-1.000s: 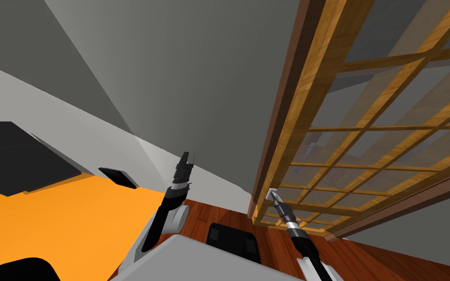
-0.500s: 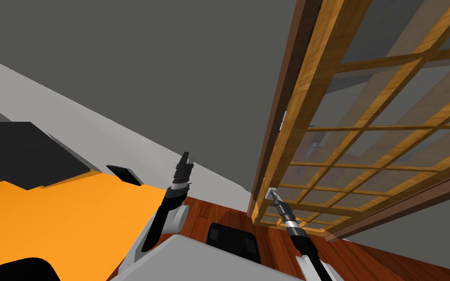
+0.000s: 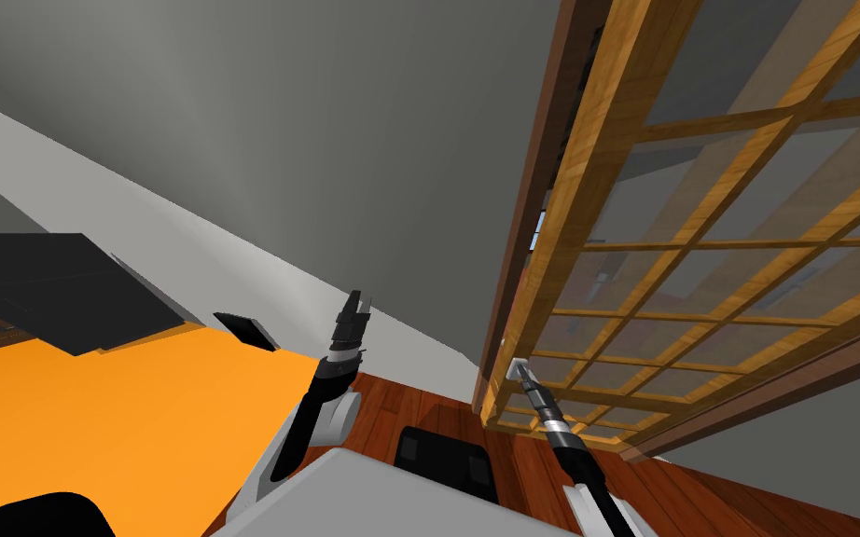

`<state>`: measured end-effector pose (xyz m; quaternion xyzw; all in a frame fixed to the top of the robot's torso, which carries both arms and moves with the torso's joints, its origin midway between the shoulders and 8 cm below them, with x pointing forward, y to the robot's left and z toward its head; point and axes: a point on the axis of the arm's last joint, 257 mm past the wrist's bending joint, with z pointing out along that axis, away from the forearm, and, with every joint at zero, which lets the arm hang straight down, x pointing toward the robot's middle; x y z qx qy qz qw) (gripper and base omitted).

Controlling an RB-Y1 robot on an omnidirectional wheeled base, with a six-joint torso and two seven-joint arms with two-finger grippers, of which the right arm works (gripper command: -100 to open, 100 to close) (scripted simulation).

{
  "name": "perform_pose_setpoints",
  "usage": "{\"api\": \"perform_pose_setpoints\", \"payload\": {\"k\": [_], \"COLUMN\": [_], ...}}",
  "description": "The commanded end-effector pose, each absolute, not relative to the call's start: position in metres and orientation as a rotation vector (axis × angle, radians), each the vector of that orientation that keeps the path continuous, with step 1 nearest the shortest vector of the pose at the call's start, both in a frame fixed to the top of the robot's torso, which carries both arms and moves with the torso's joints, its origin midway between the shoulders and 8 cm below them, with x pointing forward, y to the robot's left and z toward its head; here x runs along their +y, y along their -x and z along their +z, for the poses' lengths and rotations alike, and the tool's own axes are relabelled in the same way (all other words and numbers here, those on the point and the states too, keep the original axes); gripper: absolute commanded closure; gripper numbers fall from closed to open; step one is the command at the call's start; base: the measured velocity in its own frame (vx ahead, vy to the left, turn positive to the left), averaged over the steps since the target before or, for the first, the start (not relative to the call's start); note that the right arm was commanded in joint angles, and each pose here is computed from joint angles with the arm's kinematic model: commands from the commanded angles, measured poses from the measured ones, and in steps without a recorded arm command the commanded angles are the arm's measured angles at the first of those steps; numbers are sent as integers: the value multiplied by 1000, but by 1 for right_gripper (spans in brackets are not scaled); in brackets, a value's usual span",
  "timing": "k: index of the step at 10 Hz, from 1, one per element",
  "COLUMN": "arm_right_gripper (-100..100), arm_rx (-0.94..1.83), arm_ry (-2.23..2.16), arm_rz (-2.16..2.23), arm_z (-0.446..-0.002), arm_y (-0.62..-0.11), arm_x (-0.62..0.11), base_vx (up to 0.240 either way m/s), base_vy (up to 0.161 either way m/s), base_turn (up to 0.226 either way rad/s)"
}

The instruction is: Pull the door open

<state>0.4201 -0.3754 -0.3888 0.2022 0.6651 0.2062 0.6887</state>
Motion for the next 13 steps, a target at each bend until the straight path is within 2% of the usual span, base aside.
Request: {"api": "perform_pose_setpoints", "payload": {"k": [1, 13], "arm_right_gripper": [100, 100], "arm_rx": [1485, 1409], "arm_ry": [-474, -701], "arm_rz": [499, 726], "arm_z": [-390, -388], "arm_y": [-420, -426], "arm_x": [-367, -364], "base_vx": [-30, -27], "base_vy": [-18, -15], "base_turn": [16, 27]}}
